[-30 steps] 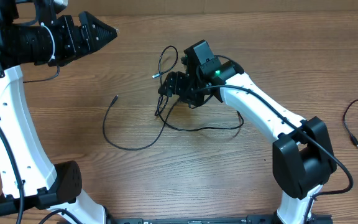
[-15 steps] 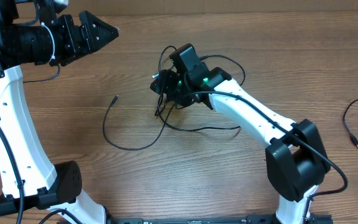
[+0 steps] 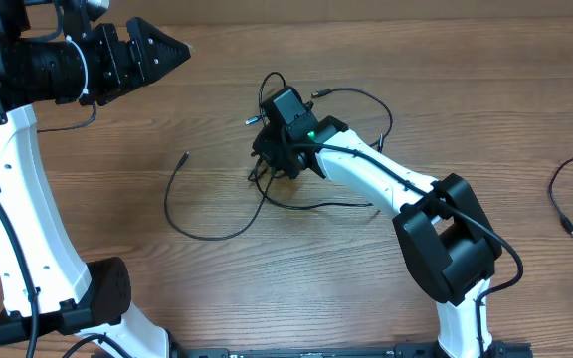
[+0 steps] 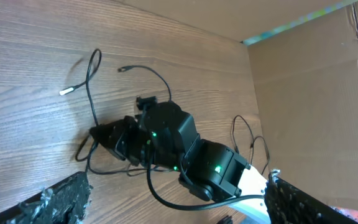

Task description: Untangle cables

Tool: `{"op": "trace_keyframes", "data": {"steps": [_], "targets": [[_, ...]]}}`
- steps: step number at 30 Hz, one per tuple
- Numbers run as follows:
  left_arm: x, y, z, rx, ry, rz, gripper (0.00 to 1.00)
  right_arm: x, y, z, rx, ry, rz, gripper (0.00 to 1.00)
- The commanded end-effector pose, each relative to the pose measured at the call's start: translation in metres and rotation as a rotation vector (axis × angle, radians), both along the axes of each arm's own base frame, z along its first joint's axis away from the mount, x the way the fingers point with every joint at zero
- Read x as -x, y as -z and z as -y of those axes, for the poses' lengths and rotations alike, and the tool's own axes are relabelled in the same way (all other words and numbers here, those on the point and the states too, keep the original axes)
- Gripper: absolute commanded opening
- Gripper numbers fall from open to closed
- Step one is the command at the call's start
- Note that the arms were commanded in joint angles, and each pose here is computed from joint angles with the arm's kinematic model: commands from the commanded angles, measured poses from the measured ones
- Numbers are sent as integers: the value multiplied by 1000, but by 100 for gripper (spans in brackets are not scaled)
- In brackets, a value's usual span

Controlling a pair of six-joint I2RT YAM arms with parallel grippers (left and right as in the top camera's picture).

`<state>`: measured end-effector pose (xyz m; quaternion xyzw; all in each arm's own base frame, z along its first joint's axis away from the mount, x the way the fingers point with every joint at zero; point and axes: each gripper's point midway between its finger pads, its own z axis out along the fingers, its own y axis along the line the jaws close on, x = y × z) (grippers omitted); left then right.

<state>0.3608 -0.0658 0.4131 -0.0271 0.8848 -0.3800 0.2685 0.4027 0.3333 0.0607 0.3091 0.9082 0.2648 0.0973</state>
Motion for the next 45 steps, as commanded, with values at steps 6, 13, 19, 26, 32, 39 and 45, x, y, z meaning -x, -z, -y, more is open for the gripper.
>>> {"op": "trace_keyframes", "data": {"steps": [6, 13, 19, 26, 32, 39, 45], "targets": [[9, -10, 10, -4, 39, 42, 90, -23, -26, -13, 12, -133, 207, 4], [7, -7, 6, -31, 20, 38, 93, -39, -99, -2, 23, -235, 432, 4], [7, -5, 6, -40, 10, 27, 96, -35, -203, 21, -10, -237, 657, 4], [14, -5, 35, -31, 83, 17, 96, -6, -305, 41, -45, -261, 900, 4], [18, 6, 57, -120, 123, 11, 96, 25, -354, 47, -133, -294, 988, 4], [15, 11, 55, -145, 81, -16, 95, 53, -395, 55, -205, -318, 1075, 4], [11, 8, 53, -139, 67, -2, 95, 77, -422, 60, -269, -351, 1132, 4]]}}
